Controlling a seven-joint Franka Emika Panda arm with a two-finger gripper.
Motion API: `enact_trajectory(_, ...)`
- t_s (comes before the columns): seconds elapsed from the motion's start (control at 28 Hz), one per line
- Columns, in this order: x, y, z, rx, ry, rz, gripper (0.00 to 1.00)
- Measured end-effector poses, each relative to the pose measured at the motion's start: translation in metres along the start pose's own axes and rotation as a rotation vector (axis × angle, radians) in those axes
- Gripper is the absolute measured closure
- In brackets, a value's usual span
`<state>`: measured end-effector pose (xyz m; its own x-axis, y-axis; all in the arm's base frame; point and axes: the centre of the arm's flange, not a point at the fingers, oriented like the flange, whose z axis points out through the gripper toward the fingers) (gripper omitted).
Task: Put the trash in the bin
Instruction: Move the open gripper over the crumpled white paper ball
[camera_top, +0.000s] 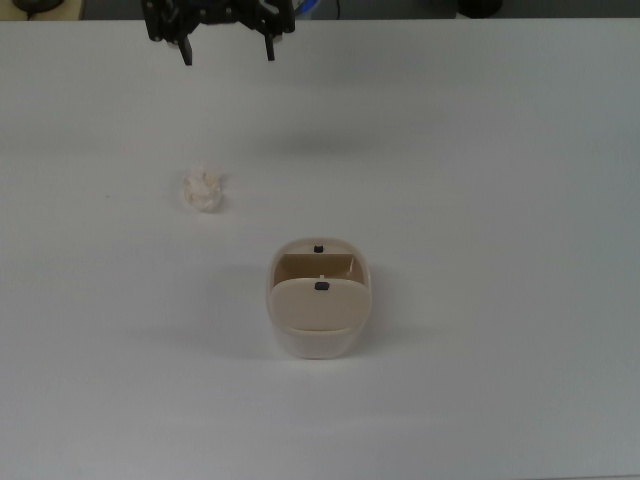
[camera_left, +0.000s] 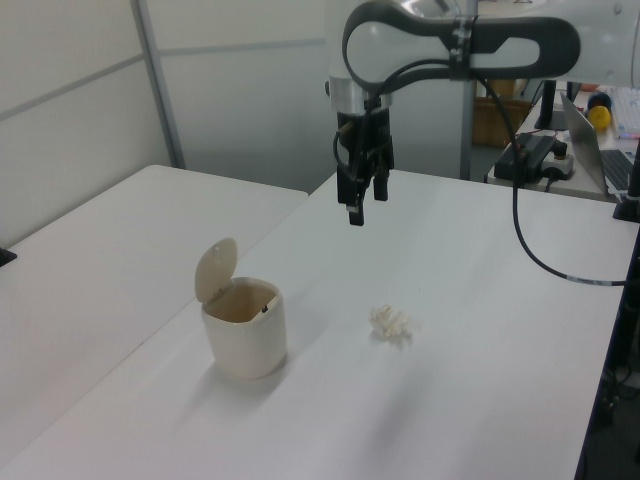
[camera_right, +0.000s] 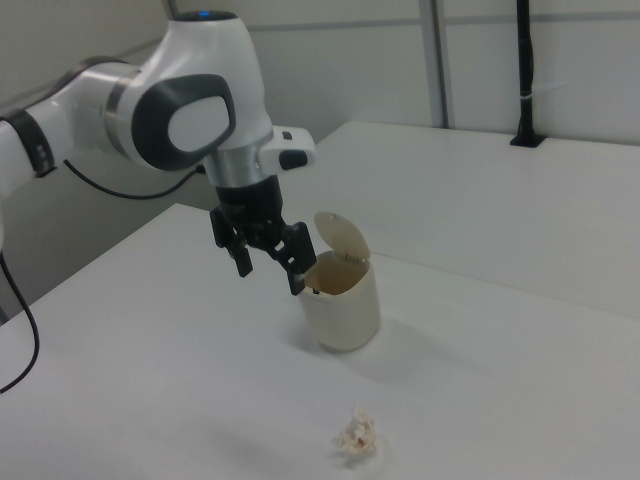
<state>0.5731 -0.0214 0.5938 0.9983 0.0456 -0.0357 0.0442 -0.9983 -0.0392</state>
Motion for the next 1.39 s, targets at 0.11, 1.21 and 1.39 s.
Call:
enact_trajectory(0.11, 0.005, 0.001, 0.017, 0.001, -0.012, 0.003, 0.0)
enact_trajectory(1.21, 0.01, 0.042, 0.158, -0.035, 0.085, 0.117, 0.0)
enact_trajectory(1.39, 0.007, 0.043, 0.17, -0.049, 0.089, 0.11, 0.0)
